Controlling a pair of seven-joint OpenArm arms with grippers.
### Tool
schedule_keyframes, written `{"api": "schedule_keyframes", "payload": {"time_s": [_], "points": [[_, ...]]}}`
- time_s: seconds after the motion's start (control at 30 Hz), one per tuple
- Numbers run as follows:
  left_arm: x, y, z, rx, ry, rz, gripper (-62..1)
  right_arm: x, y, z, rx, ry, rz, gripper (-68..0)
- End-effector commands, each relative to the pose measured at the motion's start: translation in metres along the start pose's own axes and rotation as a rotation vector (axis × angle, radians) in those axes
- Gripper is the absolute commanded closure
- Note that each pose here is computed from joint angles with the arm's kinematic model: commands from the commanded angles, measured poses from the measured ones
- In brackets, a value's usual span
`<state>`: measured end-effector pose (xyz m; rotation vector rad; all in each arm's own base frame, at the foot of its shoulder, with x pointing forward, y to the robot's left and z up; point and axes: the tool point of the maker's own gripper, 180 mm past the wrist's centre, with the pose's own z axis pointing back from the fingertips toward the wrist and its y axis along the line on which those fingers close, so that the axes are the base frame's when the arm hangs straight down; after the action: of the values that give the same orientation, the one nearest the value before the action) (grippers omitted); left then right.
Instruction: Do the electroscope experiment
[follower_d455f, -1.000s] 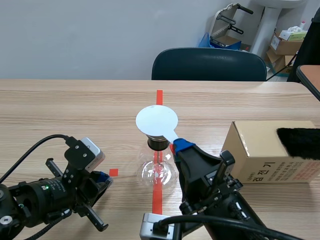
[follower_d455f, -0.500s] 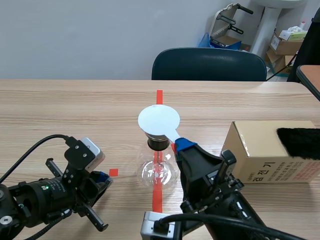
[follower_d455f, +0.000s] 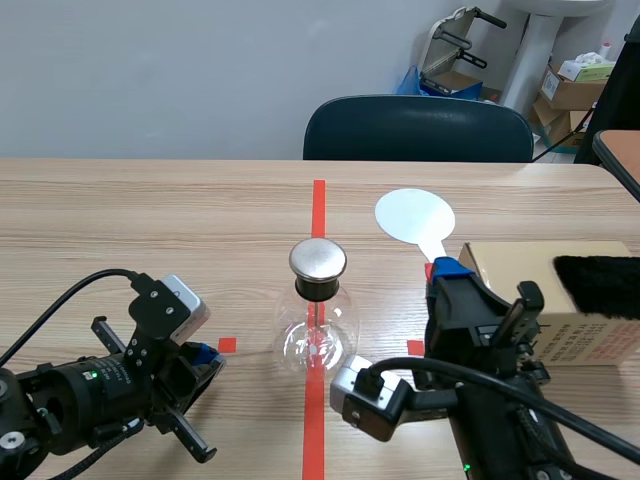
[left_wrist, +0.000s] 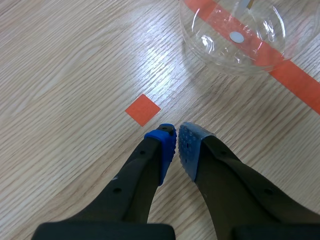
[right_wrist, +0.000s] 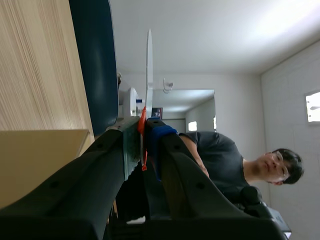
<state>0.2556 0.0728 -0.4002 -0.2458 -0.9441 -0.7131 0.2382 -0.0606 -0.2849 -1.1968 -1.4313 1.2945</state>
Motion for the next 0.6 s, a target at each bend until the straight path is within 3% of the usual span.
{"api": "schedule_keyframes", "payload": {"time_s": [0.0,0.23,0.57], "points": [[0.011,-0.001,-0.001,-0.004,-0.032,0.003,-6.6,-0.009,-0.012,-0.006,-0.042,0.032,0.000,-0.8],[0.011,-0.001,-0.001,-0.004,-0.028,0.003,-6.6,-0.031,-0.011,-0.003,-0.042,0.159,-0.003,-0.8],[0.009,-0.001,-0.001,-0.004,-0.017,0.003,-6.6,-0.040,-0.011,-0.002,-0.042,0.207,-0.004,-0.8]]}}
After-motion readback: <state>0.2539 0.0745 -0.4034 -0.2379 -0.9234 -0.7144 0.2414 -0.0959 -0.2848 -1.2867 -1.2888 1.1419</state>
